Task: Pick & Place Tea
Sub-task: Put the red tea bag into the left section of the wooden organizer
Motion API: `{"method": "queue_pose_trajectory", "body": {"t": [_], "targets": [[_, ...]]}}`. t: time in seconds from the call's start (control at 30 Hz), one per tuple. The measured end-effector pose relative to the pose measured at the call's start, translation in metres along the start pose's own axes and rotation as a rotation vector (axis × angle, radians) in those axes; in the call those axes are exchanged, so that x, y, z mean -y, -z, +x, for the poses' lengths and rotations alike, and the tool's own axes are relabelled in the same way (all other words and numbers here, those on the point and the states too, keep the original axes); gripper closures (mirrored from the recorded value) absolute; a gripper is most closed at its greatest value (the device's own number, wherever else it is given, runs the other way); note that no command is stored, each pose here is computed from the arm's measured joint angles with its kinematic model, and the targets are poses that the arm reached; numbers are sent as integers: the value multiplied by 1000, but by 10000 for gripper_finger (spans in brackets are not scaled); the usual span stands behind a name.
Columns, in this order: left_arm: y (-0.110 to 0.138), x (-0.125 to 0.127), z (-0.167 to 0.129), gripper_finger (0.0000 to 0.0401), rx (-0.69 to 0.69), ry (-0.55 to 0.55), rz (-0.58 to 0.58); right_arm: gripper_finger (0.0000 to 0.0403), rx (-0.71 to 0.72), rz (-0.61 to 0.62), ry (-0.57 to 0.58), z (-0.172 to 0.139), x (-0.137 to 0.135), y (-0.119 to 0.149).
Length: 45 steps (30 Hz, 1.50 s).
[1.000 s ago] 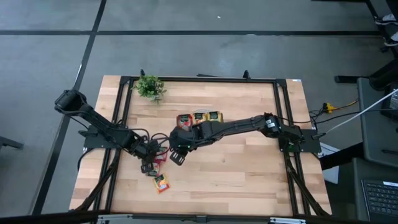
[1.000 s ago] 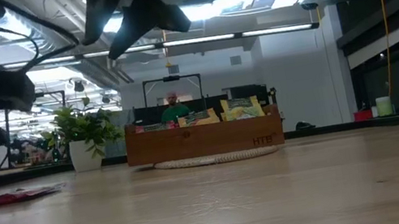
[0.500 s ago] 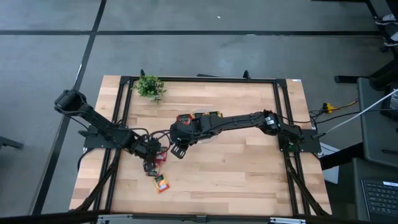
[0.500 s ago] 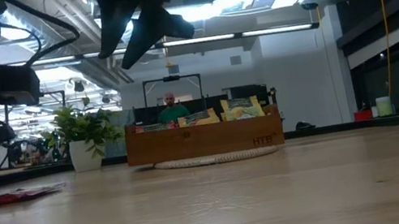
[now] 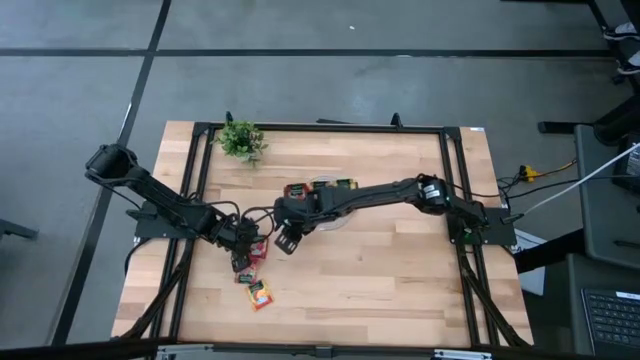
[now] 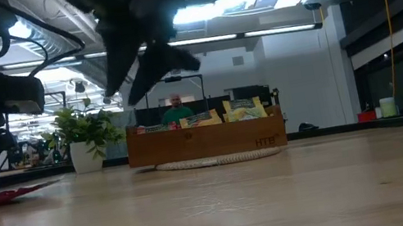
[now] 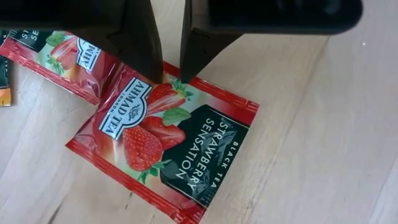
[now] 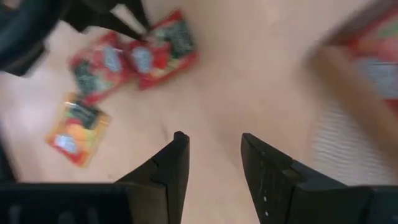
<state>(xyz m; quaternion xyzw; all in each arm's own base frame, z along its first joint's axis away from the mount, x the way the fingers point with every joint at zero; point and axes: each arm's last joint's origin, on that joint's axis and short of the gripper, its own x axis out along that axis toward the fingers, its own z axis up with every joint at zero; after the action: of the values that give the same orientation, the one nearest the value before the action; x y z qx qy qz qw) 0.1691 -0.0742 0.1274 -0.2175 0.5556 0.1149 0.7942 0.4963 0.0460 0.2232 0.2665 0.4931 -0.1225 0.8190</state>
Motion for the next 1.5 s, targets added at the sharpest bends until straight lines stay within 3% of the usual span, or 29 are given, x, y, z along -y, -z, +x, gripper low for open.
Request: {"method": "queue_pose_trajectory", "body": {"t": [0.23, 0.5, 0.77, 1.07, 1.5], "targets": [[0, 0, 0, 354, -2, -1, -9, 256, 103, 117, -286, 50, 15, 2], [0, 0, 0, 354, -5, 0, -27, 256, 239, 274, -450, 78, 34, 14], [1, 0, 1, 356, -6, 1, -27, 237, 291, 401, -425, 89, 44, 26], [0, 0, 1, 356, -5, 4, -27, 184, 326, 417, -408, 88, 38, 28], [0, 0, 1, 356, -3, 4, -17, 180, 320, 466, -417, 104, 37, 35]]}}
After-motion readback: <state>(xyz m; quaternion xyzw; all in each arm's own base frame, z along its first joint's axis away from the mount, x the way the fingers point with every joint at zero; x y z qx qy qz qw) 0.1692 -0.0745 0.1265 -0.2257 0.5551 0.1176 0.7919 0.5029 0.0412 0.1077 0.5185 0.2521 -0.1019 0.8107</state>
